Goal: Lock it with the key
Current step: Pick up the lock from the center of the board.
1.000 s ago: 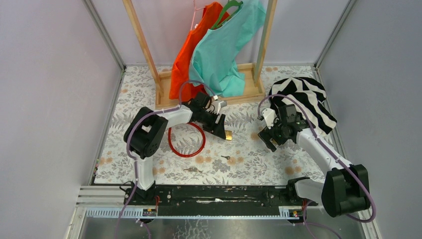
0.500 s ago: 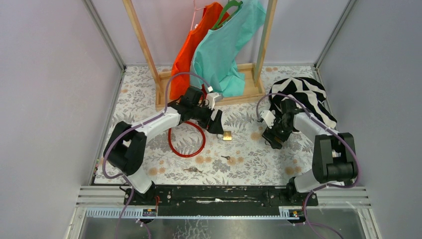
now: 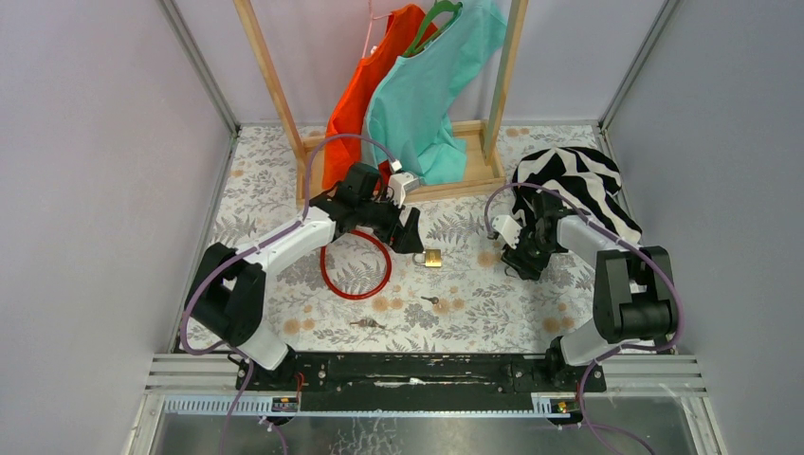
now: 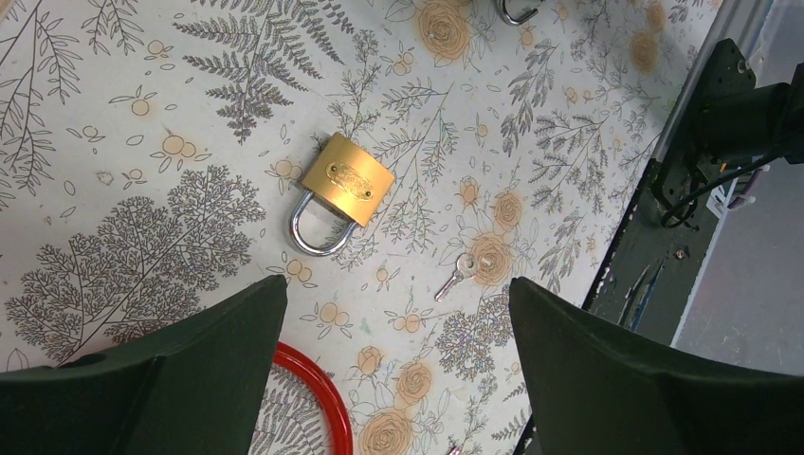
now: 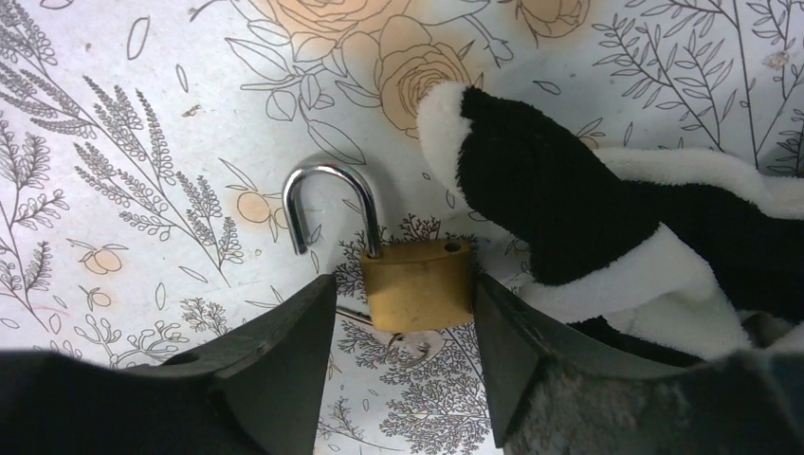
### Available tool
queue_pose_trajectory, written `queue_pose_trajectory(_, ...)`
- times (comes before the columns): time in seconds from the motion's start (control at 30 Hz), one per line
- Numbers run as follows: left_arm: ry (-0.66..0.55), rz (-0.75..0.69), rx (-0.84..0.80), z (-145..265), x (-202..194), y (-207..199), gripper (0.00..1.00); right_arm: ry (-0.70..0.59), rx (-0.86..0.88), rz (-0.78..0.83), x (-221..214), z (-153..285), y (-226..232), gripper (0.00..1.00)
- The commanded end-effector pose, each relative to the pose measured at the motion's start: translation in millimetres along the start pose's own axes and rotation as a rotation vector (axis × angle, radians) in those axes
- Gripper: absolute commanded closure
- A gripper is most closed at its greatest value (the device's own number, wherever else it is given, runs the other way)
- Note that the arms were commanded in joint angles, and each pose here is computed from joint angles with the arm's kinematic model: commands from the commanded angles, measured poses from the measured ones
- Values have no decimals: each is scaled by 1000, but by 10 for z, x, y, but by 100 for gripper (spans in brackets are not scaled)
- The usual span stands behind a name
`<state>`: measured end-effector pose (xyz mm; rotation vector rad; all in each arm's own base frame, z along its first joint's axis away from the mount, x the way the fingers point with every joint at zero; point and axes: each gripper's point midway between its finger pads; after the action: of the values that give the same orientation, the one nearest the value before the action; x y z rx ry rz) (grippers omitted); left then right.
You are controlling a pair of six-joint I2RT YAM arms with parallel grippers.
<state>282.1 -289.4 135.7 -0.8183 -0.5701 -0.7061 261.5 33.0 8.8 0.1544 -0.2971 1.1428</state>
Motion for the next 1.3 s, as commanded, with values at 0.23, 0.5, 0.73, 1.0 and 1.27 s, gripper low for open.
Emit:
queue_pose_trajectory(0.23,-48,-66,26,105,139,-41,6,-16,11,49,-66,-45,122,60)
queue_pose_trajectory(0.5,-104,-121,68,253,310,-67,6,-221,10,15,477,513,201,96)
queue_pose_trajectory(0.73,-102,-201,-140,367,375,-497,16,-406,-71,65,1254,1094,290,100)
queue_pose_trajectory(1.0,-142,-286,-329,615,633,-1049,21,-583,-26,105,2075,1682,441,100)
queue_pose_trajectory(1.27,-170,-157,-350,516,815,-1226,25,-581,-34,169,2342,1770,630,100)
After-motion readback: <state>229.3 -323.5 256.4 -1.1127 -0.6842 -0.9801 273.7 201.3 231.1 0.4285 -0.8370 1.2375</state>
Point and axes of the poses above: each gripper's point midway between its finger pads, its own z axis back along the fingers, its own y axis along the line the jaws close on, x = y × z, and after that the axes turned 1 degree about z, right-handed
